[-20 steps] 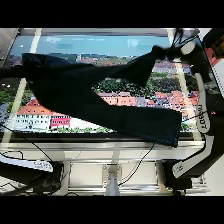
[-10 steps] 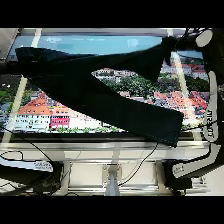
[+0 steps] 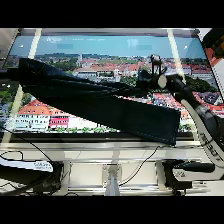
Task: Fold the clothes and pants, and hang the long-sleeved shirts on hangers.
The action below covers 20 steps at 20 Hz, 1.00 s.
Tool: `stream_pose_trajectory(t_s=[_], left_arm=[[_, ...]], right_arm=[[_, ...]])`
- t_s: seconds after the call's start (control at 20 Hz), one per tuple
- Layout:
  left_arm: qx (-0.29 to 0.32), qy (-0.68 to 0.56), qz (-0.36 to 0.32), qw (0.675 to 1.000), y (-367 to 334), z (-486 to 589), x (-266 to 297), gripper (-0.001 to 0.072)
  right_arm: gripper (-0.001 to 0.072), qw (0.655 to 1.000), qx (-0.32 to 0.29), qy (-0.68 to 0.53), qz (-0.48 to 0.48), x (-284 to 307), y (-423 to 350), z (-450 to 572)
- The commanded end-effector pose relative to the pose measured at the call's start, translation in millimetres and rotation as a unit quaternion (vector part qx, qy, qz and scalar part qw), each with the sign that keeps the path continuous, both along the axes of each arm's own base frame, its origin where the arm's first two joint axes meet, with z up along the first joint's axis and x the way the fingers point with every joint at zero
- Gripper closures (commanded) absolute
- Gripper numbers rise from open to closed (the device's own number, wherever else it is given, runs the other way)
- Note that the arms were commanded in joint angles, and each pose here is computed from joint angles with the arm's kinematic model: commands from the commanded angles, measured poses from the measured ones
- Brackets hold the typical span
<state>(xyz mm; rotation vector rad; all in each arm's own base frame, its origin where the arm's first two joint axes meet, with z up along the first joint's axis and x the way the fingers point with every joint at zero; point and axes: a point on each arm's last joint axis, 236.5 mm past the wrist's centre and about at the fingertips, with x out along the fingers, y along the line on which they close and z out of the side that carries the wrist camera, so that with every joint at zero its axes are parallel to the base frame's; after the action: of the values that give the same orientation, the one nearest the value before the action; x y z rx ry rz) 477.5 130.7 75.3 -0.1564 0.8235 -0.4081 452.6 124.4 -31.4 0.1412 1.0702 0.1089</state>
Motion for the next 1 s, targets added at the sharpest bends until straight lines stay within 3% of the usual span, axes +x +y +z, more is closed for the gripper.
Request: stream_pose_trajectory(t_s=[0.0,0.1,0.15,0.2,0.25,0.5,0.7,0.85,0.95], left_arm=[[0.004,0.006,0.004,1.000,2,-2,-1,0.0656],[0.004,0.006,0.004,1.000,2,-2,-1,0.0656],[0.003,0.006,0.004,1.000,2,-2,-1,0.0656],[0.003,0.006,0.003,1.000,2,-2,-1,0.0656],[0.003,0.006,0.003,1.000,2,-2,-1,0.0656],[-0.003,0.002,0.004,1.000,0,0,0,0.0655],[-0.003,0.002,0.004,1.000,0,0,0,0.0655],[-0.003,0.001,0.004,1.000,0,0,0,0.0655],[-0.003,0.002,0.004,1.000,0,0,0,0.0656]], right_arm=[[0.0691,0.995,-0.005,0.037,-0.094,-56,-18,-32],[0.0690,0.993,-0.006,0.059,-0.102,-79,-23,-40],[0.0646,0.993,-0.010,0.062,-0.100,-83,-25,-38],[0.0376,0.994,-0.014,0.052,-0.095,-79,-26,-33],[0.0011,0.995,-0.014,0.041,-0.093,-73,-28,-28],[0.0019,0.986,0.004,-0.050,-0.157,-13,-81,23],[0.0026,0.953,0.084,-0.057,-0.287,11,-162,31],[0.0152,0.947,0.149,-0.029,-0.284,13,-173,9],[0.0162,0.942,0.189,-0.013,-0.278,19,-167,-11]])
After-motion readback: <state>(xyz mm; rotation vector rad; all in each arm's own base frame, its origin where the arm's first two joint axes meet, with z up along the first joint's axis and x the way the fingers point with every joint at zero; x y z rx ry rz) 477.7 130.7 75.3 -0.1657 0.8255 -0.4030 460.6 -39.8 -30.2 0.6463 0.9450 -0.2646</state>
